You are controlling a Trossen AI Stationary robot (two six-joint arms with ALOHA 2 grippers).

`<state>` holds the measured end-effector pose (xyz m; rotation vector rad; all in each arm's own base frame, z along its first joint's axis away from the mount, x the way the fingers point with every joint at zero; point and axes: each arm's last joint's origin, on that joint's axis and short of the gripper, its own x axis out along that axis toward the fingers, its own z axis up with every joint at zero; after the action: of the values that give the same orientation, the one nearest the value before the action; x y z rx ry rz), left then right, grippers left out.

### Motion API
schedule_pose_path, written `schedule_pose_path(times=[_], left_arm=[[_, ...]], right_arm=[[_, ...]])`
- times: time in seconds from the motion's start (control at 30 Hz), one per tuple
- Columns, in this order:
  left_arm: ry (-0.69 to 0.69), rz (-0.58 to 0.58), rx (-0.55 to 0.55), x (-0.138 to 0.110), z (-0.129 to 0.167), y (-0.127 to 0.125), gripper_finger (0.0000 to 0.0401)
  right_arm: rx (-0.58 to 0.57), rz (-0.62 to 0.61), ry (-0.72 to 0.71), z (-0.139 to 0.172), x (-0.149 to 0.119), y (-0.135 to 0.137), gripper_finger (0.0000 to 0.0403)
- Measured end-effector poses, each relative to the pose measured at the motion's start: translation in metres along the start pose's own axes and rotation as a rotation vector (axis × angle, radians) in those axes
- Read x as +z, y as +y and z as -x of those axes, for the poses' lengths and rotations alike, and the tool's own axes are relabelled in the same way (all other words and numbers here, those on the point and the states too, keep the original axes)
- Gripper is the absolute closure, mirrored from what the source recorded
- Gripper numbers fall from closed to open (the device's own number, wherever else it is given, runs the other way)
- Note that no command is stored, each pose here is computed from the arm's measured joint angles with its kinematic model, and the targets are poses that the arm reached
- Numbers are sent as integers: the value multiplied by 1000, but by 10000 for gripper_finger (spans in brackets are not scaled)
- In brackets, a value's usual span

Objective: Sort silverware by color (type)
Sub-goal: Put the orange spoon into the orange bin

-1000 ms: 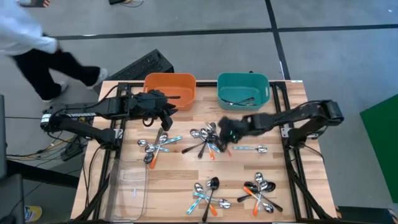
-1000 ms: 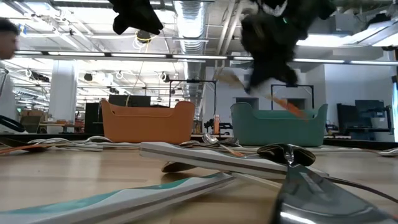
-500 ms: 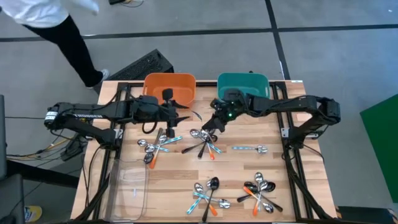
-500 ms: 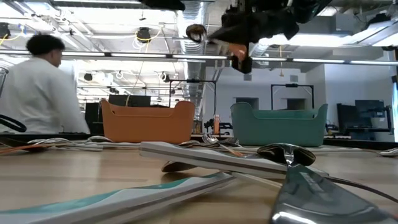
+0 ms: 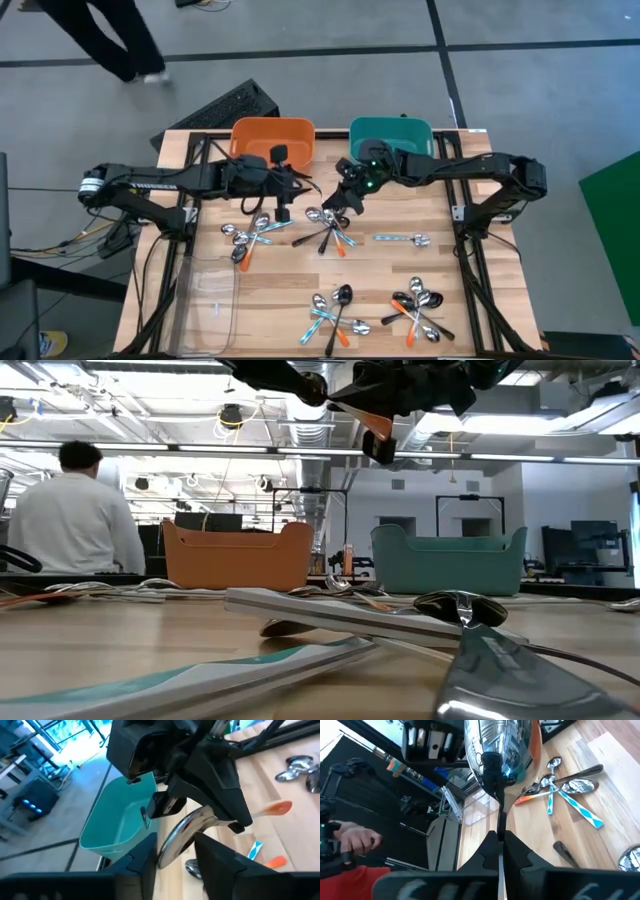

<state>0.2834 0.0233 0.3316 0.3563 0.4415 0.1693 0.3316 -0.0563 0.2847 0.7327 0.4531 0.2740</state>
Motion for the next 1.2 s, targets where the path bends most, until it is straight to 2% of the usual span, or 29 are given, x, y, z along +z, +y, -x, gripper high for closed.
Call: schedule_pose_path(times=[0.17, 0.33, 0.4, 0.5, 0.63, 0.73, 0.87, 1.07, 1.2], left_arm=[[-7, 68, -48, -3, 0, 7, 386], [12, 93, -58, -7, -1, 13, 399], [75, 90, -12, -14, 0, 18, 400], [190, 116, 77, -28, 4, 35, 401], [328, 255, 203, -50, 14, 64, 401], [395, 389, 286, -65, 28, 86, 401], [381, 547, 381, -76, 45, 110, 401], [407, 672, 486, -94, 60, 135, 401], [499, 759, 481, -112, 58, 143, 401]], right_arm=[[-1, 1, 7, 0, -1, 0, 383], [-18, -20, -16, 0, 1, -1, 317], [-94, -42, -52, 3, 2, -5, 284], [-299, -106, -118, 12, 1, -11, 241], [-501, -132, -177, 31, 0, -9, 209], [-560, -134, -140, 41, -4, -7, 205], [-612, -132, -111, 49, -8, -5, 214], [-631, -143, -85, 49, -12, -7, 223], [-626, -151, -87, 48, -12, -5, 223]])
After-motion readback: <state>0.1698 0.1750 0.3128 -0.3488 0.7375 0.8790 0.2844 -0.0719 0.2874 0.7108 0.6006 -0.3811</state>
